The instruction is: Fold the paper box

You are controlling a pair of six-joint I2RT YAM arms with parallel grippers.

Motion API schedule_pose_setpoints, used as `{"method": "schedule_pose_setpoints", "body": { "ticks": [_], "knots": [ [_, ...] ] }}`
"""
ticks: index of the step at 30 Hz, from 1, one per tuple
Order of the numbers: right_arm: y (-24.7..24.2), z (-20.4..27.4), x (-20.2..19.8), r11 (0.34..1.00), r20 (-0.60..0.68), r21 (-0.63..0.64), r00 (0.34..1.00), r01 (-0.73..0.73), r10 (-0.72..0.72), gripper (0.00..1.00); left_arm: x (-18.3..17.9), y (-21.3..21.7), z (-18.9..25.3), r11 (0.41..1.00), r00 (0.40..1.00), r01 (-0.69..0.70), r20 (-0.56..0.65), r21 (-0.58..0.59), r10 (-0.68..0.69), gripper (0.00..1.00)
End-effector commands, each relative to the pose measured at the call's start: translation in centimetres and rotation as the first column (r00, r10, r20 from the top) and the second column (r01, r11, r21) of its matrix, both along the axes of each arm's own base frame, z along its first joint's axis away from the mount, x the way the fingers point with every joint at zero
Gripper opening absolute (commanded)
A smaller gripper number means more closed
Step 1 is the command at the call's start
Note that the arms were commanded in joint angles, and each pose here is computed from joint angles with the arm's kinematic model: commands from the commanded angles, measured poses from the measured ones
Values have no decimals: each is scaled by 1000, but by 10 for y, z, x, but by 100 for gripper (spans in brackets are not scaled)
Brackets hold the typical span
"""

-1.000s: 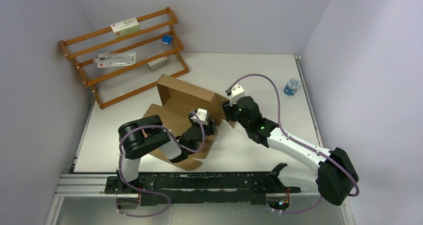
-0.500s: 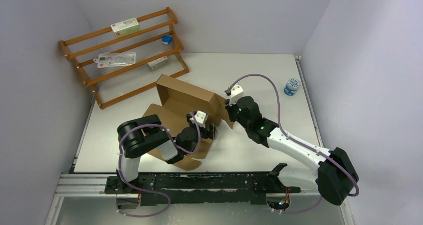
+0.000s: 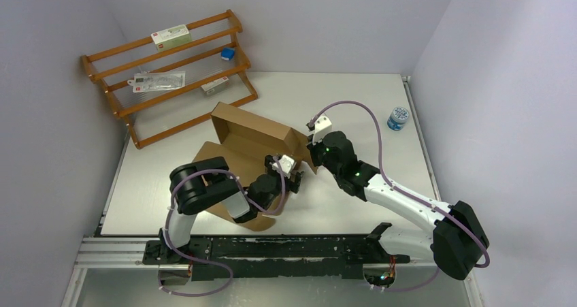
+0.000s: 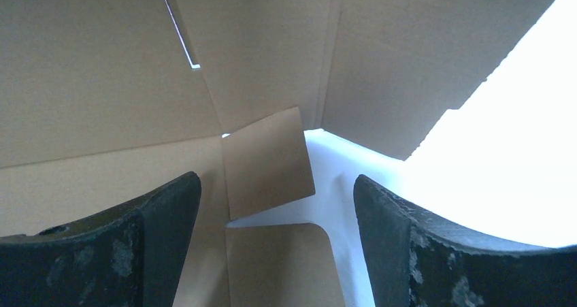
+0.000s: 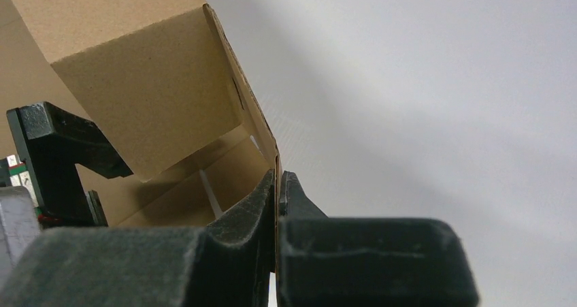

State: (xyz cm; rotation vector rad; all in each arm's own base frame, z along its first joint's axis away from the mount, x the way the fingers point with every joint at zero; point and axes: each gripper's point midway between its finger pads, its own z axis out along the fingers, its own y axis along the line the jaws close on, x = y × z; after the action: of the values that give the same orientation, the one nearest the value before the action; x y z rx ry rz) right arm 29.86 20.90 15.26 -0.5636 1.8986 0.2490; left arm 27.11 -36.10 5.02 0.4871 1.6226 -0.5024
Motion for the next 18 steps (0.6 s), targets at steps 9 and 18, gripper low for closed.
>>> {"method": "schedule_pose_setpoints", "body": {
  "ticks": [9, 18],
  "knots": [
    [-4, 6, 0, 1000, 24, 7, 1000, 0, 0, 0, 30, 37, 4, 946, 947, -321, 41, 51, 319, 83],
    [-6, 7, -2, 1000, 29, 1, 1000, 0, 0, 0, 34, 56, 21, 926, 925, -377, 28, -34, 378, 78]
  ]
}}
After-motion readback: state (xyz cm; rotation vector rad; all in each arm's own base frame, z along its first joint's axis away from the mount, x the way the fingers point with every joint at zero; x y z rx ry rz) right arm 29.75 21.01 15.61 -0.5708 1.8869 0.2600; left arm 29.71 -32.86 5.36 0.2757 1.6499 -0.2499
